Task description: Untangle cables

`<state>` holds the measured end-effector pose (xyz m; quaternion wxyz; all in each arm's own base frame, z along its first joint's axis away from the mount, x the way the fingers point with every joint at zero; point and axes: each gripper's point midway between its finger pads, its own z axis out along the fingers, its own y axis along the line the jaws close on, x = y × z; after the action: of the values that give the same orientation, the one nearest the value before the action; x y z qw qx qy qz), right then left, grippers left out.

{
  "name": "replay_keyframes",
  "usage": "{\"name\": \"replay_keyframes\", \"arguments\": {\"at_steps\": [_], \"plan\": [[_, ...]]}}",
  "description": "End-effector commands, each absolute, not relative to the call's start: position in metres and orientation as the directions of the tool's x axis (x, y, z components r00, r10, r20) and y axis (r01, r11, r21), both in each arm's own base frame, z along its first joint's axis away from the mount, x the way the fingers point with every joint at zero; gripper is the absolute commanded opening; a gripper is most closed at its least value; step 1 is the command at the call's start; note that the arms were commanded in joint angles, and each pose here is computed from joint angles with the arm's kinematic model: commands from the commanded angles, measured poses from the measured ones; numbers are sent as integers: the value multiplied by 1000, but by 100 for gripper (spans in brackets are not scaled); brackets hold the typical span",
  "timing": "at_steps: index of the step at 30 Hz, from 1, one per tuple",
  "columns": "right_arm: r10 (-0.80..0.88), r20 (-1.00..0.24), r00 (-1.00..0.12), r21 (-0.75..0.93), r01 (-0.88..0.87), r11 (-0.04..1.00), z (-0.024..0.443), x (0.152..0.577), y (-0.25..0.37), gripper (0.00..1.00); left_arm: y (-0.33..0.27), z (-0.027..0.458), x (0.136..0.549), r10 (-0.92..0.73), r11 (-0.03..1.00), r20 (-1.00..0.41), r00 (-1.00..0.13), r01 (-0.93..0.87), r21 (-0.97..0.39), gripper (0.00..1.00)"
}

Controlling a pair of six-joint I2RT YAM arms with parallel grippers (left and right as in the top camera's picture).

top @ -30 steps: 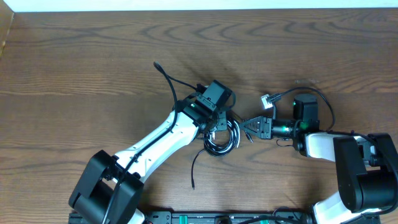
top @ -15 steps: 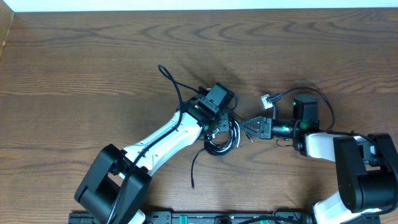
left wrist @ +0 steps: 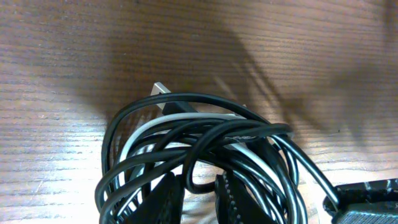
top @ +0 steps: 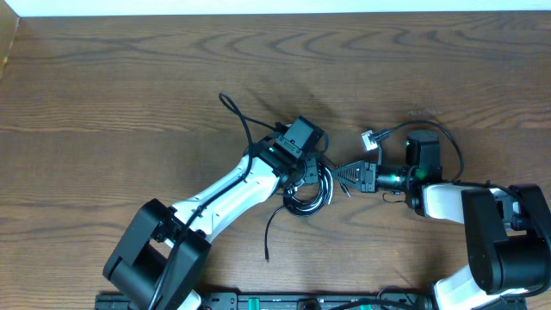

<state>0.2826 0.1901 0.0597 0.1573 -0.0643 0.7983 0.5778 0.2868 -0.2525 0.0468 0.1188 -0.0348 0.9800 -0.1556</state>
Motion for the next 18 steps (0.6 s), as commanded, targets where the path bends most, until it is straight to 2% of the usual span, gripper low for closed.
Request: {"name": "replay_keyframes", "arguments": {"at_steps": [1, 10, 13, 18], "plan": [[56, -352, -934, 897, -320, 306, 64, 280, 194, 1, -251, 37, 280, -109, 951, -192, -975, -47, -305, 22], [45, -353, -935, 896, -324, 305, 64, 278, 197, 1, -253, 17, 280, -100, 956, -163, -982, -50, -288, 22], [46, -353, -934, 896, -323, 305, 64, 278, 197, 1, -256, 26, 287, -76, 952, -200, -977, -11, -305, 8], [52, -355, -933, 892, -321, 319, 62, 280, 196, 1, -259, 54, 291, 5, 941, -283, -959, 100, -324, 7]]}}
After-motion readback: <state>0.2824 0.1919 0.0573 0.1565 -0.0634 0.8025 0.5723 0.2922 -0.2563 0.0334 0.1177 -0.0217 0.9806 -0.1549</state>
